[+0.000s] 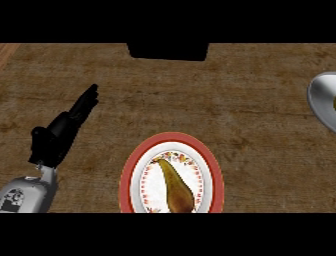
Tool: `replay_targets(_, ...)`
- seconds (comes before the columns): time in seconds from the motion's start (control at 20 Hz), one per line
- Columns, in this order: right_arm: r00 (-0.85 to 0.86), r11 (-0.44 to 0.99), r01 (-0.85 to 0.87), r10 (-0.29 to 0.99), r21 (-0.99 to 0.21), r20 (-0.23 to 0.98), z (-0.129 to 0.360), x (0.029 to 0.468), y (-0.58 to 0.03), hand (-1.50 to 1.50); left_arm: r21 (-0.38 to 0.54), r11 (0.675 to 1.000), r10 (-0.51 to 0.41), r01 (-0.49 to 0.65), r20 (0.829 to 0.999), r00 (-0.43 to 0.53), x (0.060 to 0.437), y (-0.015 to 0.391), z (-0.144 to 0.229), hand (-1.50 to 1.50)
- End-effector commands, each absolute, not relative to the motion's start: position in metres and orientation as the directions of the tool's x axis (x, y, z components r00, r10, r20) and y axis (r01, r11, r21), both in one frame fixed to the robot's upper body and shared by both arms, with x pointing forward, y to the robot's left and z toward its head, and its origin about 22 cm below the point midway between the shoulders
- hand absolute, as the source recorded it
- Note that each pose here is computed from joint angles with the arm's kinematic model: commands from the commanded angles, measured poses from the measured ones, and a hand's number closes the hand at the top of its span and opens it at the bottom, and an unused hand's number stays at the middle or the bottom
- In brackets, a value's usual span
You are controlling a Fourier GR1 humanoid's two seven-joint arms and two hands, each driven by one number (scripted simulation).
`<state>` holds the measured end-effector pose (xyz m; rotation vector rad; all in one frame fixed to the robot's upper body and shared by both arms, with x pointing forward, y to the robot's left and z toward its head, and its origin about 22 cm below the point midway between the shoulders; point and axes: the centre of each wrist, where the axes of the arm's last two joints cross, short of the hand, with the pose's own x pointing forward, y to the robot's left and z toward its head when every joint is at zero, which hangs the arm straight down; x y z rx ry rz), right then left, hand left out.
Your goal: Pick the lemon from the plate and place it in the pan
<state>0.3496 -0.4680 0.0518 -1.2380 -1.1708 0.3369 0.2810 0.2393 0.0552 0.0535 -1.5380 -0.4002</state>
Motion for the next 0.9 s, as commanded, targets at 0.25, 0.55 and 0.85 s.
replay_targets(0.25, 0.317, 0.565, 0.451, 0.622, -0.691, 0.716, 0.06, 0.349, -0.476, -1.5, 0.265, 0.938, -0.268, 0.224, 0.963, -0.016, 0.285, 0.233, 0.055, 0.0)
replay_targets(0.55, 0.114, 0.666, 0.605, 0.471, -0.438, 0.875, 0.059, 0.344, -0.482, -1.5, 0.272, 0.935, -0.271, 0.226, 0.962, -0.037, 0.284, 0.239, 0.058, 0.0)
replay_targets(0.85, 0.009, 0.775, 0.566, 0.333, -0.28, 0.943, 0.054, 0.312, -0.513, -1.5, 0.268, 0.944, -0.271, 0.194, 0.963, -0.012, 0.282, 0.241, 0.054, 0.0)
